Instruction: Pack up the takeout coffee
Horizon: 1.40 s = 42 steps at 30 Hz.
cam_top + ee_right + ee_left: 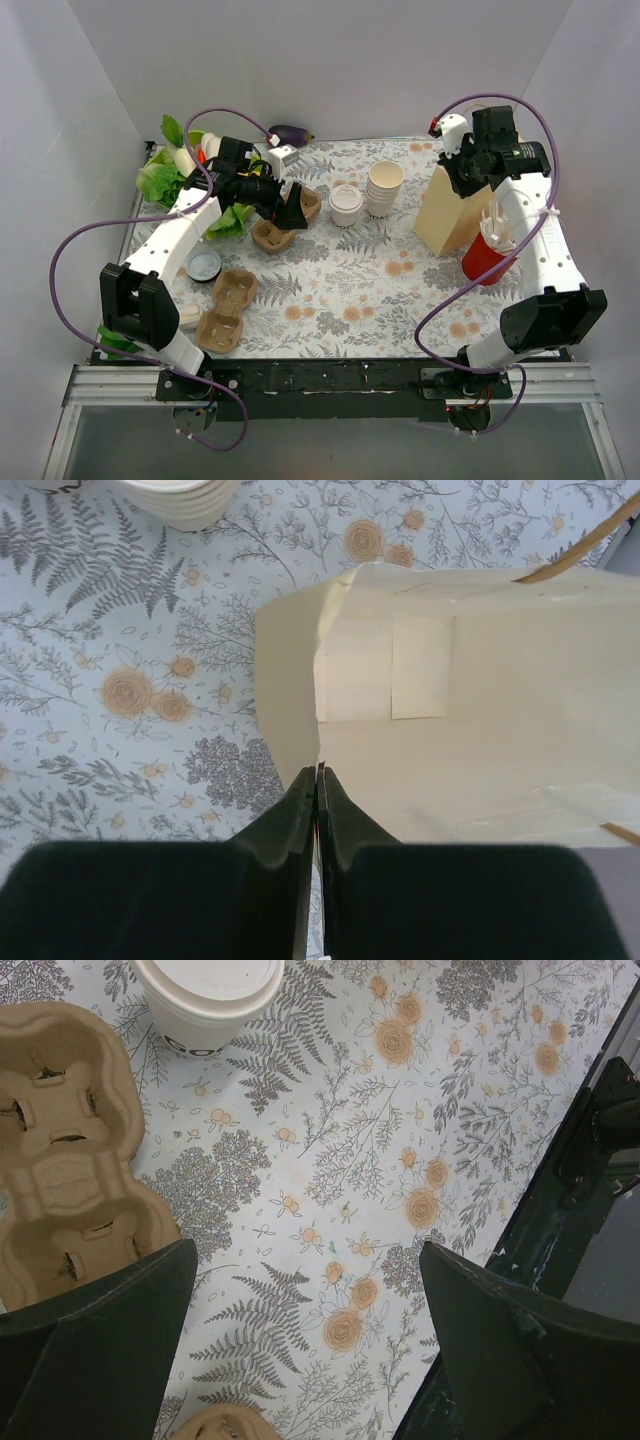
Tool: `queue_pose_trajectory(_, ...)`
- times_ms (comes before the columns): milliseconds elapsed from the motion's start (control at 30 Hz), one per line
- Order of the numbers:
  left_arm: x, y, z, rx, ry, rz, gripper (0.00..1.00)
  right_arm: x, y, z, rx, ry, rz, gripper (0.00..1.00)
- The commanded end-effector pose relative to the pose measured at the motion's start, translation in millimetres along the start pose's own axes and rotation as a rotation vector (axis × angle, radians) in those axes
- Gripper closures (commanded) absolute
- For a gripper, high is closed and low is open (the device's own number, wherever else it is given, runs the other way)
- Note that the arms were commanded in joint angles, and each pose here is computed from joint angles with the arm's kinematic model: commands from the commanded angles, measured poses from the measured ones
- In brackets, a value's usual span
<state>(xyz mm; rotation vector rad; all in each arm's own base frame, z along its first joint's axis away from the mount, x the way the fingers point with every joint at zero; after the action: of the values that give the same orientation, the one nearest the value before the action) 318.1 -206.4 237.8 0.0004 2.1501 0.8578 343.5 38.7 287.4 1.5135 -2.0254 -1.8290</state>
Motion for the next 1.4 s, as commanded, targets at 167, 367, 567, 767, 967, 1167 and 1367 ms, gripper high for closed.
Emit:
queue_pose_trajectory(167,-9.5,1.5,-9.1,0.046,-0.019,-0.033,0.05,-11.2,40.5,42.1,-0.245,-0.02,-0.094,0.99)
queue_pose_trajectory(367,-10.5,-0.8,-8.8,0.052,-0.017,-0.032,0.04,2.9,39.4,92.3,-0.528,-0.099,-0.065,0.99)
queue_pose_trajectory(567,-8.5,0.7,-9.4,0.047,-0.016,-0.032,0.04,-15.0,61.6,118.1,-0.691,-0.119,-0.179,0.99)
queue_pose_trajectory(767,-6.9,1.9,-9.1,0.038,-0.018,-0.033,0.04,-37.2,76.1,128.5,-0.789,-0.12,-0.264,0.99)
queue_pose_trajectory(967,-6.1,2.1,-8.4,0.033,-0.023,-0.033,0.05,-48.7,74.8,146.4,-0.884,-0.098,-0.277,0.82)
queue_pose_trajectory(1167,-7.8,4.1,-7.0,0.014,-0.031,-0.037,0.04,-88.2,93.8,138.7,-0.879,-0.005,-0.399,0.6)
queue_pose_trajectory(1367,-4.4,6.5,-4.5,-0.015,-0.029,-0.03,0.04,-121.1,109.7,108.0,-0.735,0.073,-0.55,0.6)
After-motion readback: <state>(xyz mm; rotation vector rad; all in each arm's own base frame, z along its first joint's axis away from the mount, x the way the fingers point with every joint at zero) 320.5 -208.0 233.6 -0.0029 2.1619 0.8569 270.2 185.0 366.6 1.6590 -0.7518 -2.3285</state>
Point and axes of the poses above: each gripper's point midway between its finger pads, its own y axis back along the fingers, its own z axis along the line the jaws close on, x = y × z, the point moved 3 cm from there along y, back along the fingers, and after that the axes turned 7 degrees about y, right-handed, at the moved point
